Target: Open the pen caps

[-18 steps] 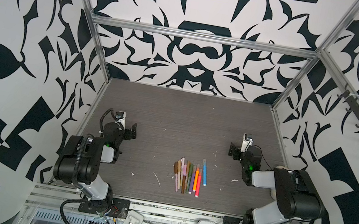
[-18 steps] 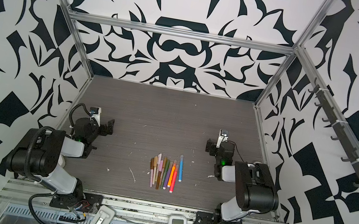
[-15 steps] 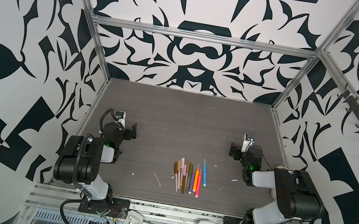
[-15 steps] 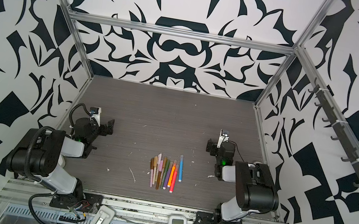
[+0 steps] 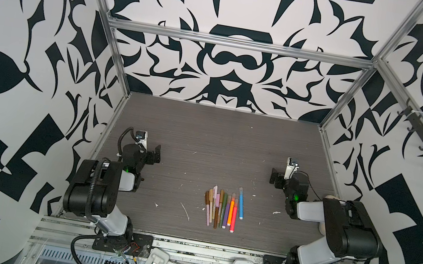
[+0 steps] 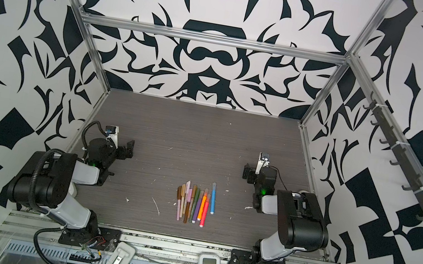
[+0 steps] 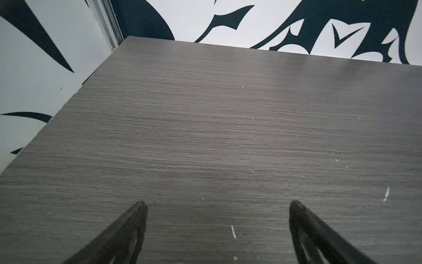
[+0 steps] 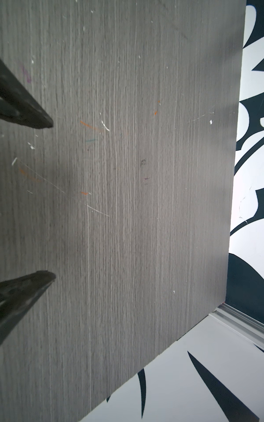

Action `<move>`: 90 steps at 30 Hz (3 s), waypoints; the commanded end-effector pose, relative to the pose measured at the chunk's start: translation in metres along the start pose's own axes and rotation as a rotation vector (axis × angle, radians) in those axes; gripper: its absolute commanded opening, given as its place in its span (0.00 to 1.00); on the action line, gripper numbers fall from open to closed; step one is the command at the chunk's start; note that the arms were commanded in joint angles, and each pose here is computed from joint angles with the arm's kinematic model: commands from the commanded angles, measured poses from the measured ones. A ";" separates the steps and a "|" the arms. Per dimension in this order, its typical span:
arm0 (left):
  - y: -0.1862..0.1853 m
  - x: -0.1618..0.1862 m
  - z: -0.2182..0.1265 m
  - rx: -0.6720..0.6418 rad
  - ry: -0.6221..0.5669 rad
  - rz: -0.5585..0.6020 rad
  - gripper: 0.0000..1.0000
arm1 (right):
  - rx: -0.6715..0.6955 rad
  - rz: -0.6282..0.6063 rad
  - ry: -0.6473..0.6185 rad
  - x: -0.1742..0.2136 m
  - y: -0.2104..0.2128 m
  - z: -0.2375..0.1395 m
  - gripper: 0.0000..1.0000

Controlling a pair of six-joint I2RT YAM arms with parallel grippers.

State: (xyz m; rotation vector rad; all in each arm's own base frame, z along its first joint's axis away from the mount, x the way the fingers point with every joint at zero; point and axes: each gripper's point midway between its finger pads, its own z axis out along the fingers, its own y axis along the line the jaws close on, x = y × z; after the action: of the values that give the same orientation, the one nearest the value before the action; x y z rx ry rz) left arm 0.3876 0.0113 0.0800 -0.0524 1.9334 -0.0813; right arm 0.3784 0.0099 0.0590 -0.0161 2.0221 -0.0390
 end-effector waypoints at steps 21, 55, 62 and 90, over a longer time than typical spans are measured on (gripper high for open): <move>-0.079 -0.140 -0.082 0.000 -0.214 -0.255 0.99 | 0.186 0.588 -0.033 -0.103 -0.033 -0.087 1.00; -0.265 -0.075 -0.136 0.406 0.391 -0.181 0.99 | -0.335 0.014 0.912 0.088 0.177 -0.168 0.48; -0.280 -0.054 -0.127 0.445 0.455 -0.233 0.99 | -0.302 0.013 0.910 0.089 0.177 -0.164 0.35; -0.350 -0.017 -0.149 0.758 0.790 -0.287 0.86 | -0.427 0.052 0.869 0.059 0.192 -0.178 0.00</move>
State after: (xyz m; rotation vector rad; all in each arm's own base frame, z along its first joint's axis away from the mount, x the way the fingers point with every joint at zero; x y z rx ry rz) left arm 0.2626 -0.3073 0.1678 0.2168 2.4997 -0.9717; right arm 0.1889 0.1755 0.0385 -0.1456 2.9371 0.2662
